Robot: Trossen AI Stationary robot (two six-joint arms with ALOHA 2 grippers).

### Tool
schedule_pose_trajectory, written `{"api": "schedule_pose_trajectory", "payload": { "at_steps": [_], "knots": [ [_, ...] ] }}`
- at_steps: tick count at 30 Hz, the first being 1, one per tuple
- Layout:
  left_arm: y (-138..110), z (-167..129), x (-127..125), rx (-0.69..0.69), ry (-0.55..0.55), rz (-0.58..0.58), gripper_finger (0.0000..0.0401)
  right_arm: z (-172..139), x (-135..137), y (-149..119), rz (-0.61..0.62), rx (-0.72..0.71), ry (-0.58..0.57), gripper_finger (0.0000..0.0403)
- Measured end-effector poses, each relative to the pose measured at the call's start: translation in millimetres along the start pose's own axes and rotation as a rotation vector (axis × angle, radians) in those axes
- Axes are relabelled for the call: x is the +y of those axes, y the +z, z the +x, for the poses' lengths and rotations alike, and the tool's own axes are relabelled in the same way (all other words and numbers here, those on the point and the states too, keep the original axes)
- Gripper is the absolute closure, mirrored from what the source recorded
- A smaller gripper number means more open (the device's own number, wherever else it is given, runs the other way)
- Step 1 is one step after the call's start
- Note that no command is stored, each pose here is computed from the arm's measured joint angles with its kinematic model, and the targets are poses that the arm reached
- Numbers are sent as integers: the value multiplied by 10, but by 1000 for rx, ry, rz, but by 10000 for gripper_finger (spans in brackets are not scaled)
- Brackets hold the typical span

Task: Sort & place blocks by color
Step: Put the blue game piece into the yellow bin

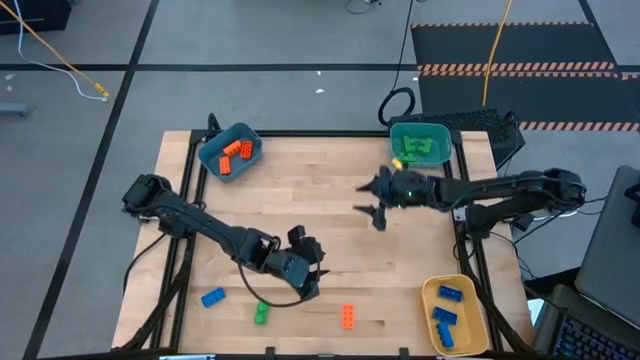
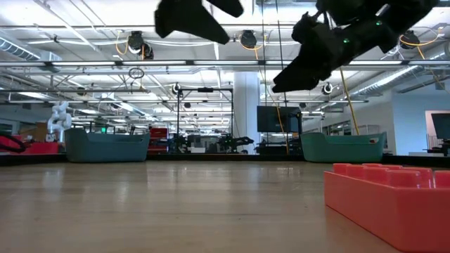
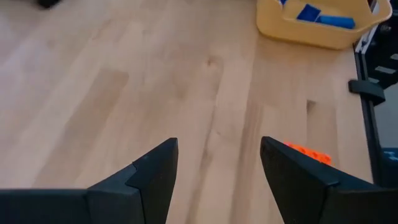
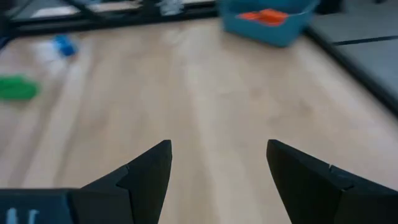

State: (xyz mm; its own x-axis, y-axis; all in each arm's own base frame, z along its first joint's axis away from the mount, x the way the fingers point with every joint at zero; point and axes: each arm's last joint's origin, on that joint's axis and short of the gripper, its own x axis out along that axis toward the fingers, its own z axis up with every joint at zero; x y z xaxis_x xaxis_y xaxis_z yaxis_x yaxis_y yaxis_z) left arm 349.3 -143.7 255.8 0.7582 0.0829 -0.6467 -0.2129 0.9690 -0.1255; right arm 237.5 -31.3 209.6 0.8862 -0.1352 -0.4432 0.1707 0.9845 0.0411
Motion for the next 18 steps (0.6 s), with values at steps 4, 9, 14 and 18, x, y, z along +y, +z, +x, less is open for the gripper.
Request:
{"api": "schedule_pose_trajectory", "payload": {
  "at_steps": [4,9,14,18],
  "knots": [
    [-135,-66,-99,60,7,-59,169,-10,227,-143,-28,28,87,145],
    [-328,-152,-157,171,59,-160,169,-51,484,-207,-72,39,186,145],
    [-543,-270,-220,343,90,-299,169,-92,643,-229,-119,24,166,145],
    [-709,-388,-310,493,92,-395,169,-107,686,-241,-163,20,148,145]
  ]
}}
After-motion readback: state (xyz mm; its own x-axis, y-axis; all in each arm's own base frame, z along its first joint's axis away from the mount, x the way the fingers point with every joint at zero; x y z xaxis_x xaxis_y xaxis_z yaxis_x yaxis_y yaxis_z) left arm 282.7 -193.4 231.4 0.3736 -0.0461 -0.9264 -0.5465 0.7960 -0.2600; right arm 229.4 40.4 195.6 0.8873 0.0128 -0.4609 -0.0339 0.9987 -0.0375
